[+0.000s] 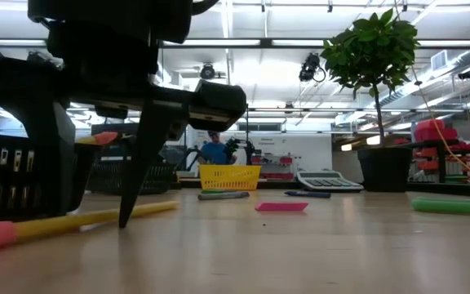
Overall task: Sort crayons/erasers/pens/pencils in bins
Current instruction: Put the yellow pencil into the bottom black basket
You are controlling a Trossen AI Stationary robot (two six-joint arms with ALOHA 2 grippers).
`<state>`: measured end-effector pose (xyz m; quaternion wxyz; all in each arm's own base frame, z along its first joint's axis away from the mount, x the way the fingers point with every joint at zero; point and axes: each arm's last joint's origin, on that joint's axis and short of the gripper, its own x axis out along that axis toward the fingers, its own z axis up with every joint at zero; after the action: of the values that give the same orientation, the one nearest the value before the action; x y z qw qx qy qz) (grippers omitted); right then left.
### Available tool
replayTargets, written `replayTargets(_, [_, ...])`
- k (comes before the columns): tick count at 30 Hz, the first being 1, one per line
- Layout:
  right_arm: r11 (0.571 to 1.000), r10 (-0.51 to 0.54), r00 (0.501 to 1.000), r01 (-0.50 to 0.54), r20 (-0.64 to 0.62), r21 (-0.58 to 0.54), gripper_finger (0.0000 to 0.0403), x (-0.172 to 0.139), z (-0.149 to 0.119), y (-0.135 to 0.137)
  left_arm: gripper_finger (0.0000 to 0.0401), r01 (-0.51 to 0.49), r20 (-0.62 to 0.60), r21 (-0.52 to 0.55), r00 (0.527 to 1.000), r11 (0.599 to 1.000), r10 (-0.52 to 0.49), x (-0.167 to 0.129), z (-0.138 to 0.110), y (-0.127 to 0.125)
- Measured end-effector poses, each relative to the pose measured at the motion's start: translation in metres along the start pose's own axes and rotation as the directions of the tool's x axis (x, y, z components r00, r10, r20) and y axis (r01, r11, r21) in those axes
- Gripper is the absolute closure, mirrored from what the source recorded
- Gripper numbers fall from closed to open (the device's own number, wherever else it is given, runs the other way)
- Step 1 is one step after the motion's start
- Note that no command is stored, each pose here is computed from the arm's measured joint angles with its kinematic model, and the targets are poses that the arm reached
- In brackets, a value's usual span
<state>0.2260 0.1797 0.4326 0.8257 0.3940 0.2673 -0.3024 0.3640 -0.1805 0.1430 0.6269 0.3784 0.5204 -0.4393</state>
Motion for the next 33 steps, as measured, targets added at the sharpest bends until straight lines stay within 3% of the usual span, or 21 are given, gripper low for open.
replayTargets(8, [1.000,0.008,1.000,-0.008,-0.008,-0.013,0.0270,0.000,-0.001,0.001,0.0236,-0.028,-0.016,-0.010,0.999,1.000,0.028,0.000,-0.001,0.002])
replayTargets(12, [0.998,0.011,1.000,-0.013,-0.024,-0.054,0.0270,-0.002,-0.003,0.001,0.0254,-0.029,0.006,-0.078,1.000,0.997,0.030,-0.001,-0.009,0.012])
replayTargets(19, [0.992,0.030,0.995,-0.042,-0.099,-0.122,0.0270,-0.012,-0.016,-0.001,0.0317,-0.056,0.006,-0.169,0.998,0.984,0.058,-0.004,-0.026,0.029])
replayTargets(25, [0.995,0.057,0.990,-0.067,-0.129,-0.069,0.0270,-0.024,-0.028,-0.003,0.0384,-0.076,0.021,-0.178,0.996,0.981,0.081,-0.005,-0.030,0.036])
replayTargets(28, [0.997,0.073,0.986,-0.078,-0.147,-0.030,0.0270,-0.031,-0.035,-0.005,0.0385,-0.088,0.030,-0.169,0.995,0.982,0.095,-0.006,-0.031,0.038])
replayTargets(33, [0.993,0.109,0.980,-0.101,-0.164,0.054,0.0270,-0.040,-0.045,-0.006,0.0358,-0.158,0.023,-0.038,0.987,0.987,0.159,-0.023,-0.021,0.047])
